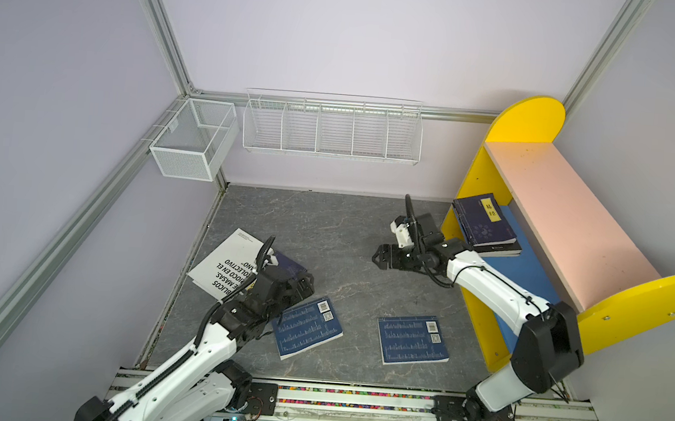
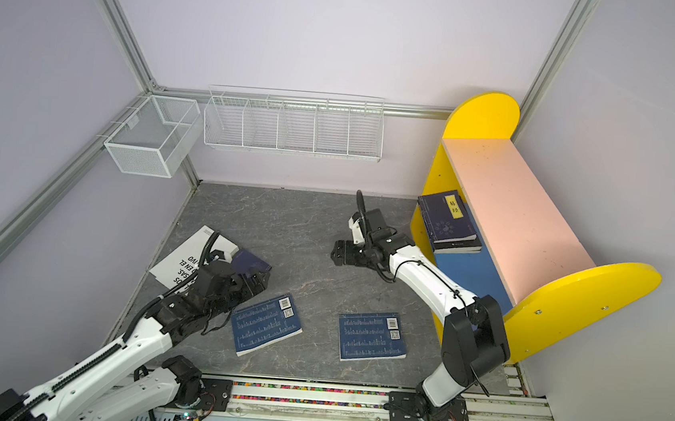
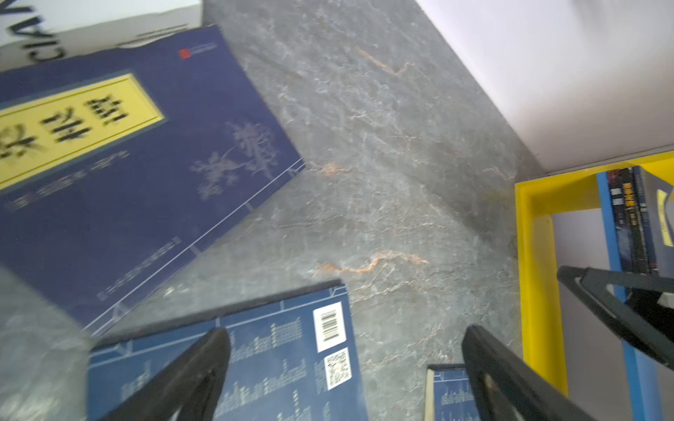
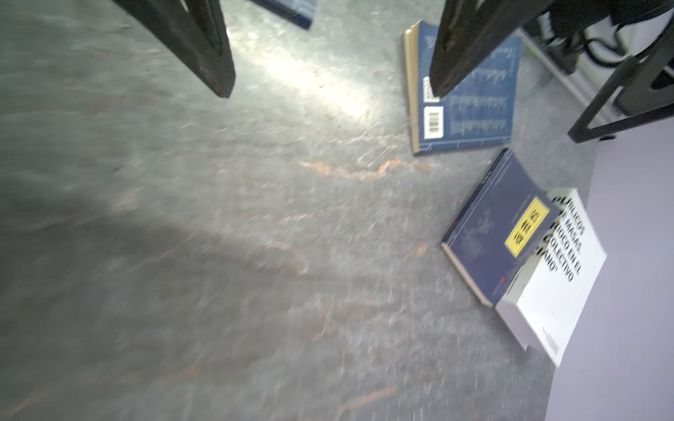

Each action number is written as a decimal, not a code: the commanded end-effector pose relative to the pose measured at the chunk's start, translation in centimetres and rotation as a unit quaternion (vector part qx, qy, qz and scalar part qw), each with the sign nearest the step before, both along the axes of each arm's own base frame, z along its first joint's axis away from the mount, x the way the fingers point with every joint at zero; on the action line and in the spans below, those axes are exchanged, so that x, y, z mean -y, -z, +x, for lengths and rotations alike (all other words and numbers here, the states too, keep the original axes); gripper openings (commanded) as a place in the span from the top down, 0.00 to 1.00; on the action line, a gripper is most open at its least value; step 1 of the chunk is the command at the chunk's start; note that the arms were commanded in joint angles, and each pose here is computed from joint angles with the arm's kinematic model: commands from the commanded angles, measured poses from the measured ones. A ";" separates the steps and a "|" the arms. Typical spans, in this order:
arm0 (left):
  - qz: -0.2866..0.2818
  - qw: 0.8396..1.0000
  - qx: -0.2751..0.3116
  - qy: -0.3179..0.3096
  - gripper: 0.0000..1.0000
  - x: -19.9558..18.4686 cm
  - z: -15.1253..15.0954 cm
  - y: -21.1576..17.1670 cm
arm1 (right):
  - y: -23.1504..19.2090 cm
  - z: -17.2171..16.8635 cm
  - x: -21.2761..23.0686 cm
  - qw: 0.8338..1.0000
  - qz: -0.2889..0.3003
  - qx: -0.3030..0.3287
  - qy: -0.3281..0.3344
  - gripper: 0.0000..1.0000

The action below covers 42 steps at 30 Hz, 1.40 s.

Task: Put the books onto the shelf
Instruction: 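Move the right gripper to the dark-blue barcode book on the table and grasp its edge, then lift the barcode book upright with the right gripper while the left gripper rises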

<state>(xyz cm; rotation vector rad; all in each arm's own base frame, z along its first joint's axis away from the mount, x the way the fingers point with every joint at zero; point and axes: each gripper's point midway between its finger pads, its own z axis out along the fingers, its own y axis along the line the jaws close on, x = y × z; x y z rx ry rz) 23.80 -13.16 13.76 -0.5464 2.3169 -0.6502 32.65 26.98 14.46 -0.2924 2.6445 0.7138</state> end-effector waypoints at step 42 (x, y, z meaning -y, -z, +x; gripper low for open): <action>-0.088 0.990 -0.106 0.005 0.09 0.4 -6.4 8.1 | 10.1 -13.9 -11.9 0.981 0.042 -0.161 -0.105 0.79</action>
